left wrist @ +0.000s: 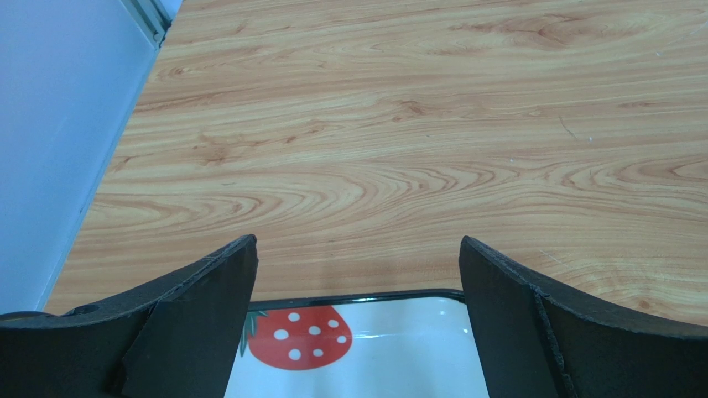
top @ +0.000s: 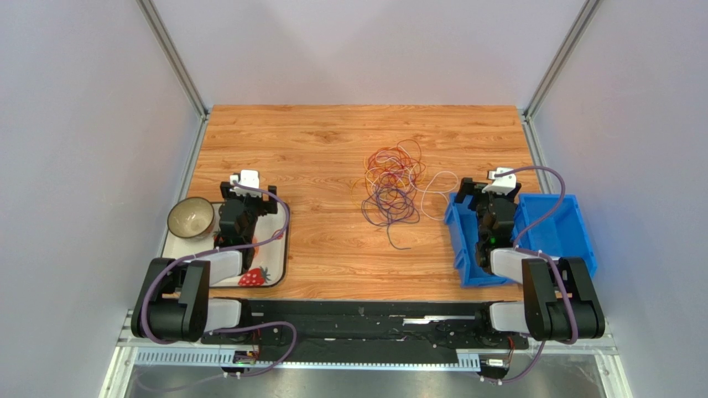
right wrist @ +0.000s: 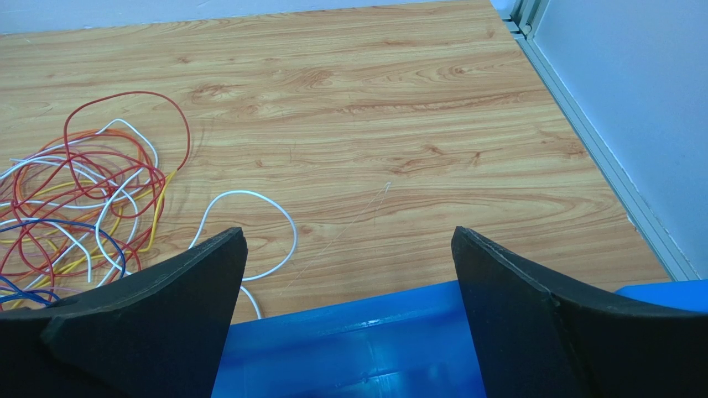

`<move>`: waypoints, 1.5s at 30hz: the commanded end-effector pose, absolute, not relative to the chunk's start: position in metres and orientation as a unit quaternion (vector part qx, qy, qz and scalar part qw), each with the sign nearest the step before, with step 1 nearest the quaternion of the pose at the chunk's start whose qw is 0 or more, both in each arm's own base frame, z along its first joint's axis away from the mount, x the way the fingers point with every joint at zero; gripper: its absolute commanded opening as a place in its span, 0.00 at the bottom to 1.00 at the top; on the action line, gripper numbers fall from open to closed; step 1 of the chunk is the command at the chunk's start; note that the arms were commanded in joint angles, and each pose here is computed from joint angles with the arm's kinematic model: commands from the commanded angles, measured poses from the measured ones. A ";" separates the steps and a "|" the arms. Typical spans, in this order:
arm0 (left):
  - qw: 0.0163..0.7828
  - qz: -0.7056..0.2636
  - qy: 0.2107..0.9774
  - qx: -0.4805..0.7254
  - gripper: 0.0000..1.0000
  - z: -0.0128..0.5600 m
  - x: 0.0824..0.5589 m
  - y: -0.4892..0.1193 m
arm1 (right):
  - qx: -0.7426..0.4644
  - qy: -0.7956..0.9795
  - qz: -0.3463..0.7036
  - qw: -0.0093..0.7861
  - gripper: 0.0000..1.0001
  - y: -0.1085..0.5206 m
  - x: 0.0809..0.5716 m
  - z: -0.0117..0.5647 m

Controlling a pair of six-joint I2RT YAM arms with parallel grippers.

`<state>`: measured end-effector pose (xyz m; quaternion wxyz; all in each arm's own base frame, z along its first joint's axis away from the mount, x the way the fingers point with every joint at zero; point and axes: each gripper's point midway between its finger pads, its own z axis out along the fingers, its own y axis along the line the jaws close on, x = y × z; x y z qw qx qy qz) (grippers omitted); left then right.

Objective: Untangle the cables

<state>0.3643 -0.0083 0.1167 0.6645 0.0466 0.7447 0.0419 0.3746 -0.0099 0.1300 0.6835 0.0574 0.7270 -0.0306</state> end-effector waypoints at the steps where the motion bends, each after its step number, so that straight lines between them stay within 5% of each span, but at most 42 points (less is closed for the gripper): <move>1: 0.690 0.038 0.722 0.036 0.99 0.136 0.372 -0.007 | 0.059 0.757 -0.029 0.650 1.00 -0.009 0.367 0.103; 16: 0.690 0.038 0.722 0.036 0.99 0.136 0.372 -0.007 | 0.033 0.749 -0.016 0.661 1.00 0.004 0.373 0.127; 23: 0.690 0.038 0.722 0.036 0.99 0.136 0.372 -0.007 | 0.060 0.838 0.000 0.542 1.00 0.022 0.365 0.185; 28: 0.689 0.038 0.723 0.037 0.99 0.136 0.372 -0.007 | 0.166 0.827 0.070 0.532 1.00 0.026 0.364 0.238; 33: 0.690 0.039 0.722 0.037 0.99 0.136 0.372 -0.007 | 0.136 0.865 0.072 0.478 0.98 0.043 0.368 0.275; 45: 0.690 0.038 0.722 0.035 0.99 0.136 0.372 -0.007 | 0.083 0.920 0.094 0.372 0.89 0.090 0.391 0.248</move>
